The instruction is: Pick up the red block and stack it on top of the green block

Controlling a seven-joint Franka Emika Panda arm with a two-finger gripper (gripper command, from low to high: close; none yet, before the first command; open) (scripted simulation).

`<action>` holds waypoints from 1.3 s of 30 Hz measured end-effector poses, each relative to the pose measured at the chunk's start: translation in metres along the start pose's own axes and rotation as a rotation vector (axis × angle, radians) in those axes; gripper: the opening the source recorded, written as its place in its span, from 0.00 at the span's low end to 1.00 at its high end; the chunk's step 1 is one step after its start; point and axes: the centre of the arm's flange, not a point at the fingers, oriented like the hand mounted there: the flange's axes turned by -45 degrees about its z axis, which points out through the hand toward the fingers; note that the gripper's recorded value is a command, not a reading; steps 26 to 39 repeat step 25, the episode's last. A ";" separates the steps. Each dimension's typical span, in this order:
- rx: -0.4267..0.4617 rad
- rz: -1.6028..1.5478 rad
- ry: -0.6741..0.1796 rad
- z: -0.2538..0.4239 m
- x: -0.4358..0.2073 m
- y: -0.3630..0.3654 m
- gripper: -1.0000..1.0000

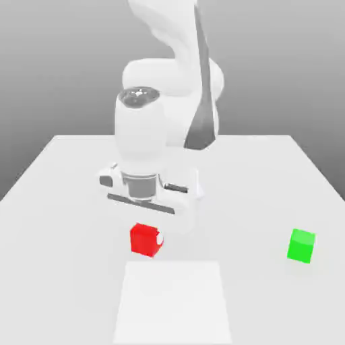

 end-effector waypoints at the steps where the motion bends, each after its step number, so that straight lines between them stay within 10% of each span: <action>1: -0.001 -0.059 0.000 -0.002 -0.001 -0.018 0.00; 21: 0.002 -0.974 0.002 0.019 -0.151 -0.279 0.00; 22: 0.002 -0.975 0.001 0.027 -0.152 -0.279 1.00; 39: 0.002 -0.975 0.001 0.027 -0.152 -0.279 1.00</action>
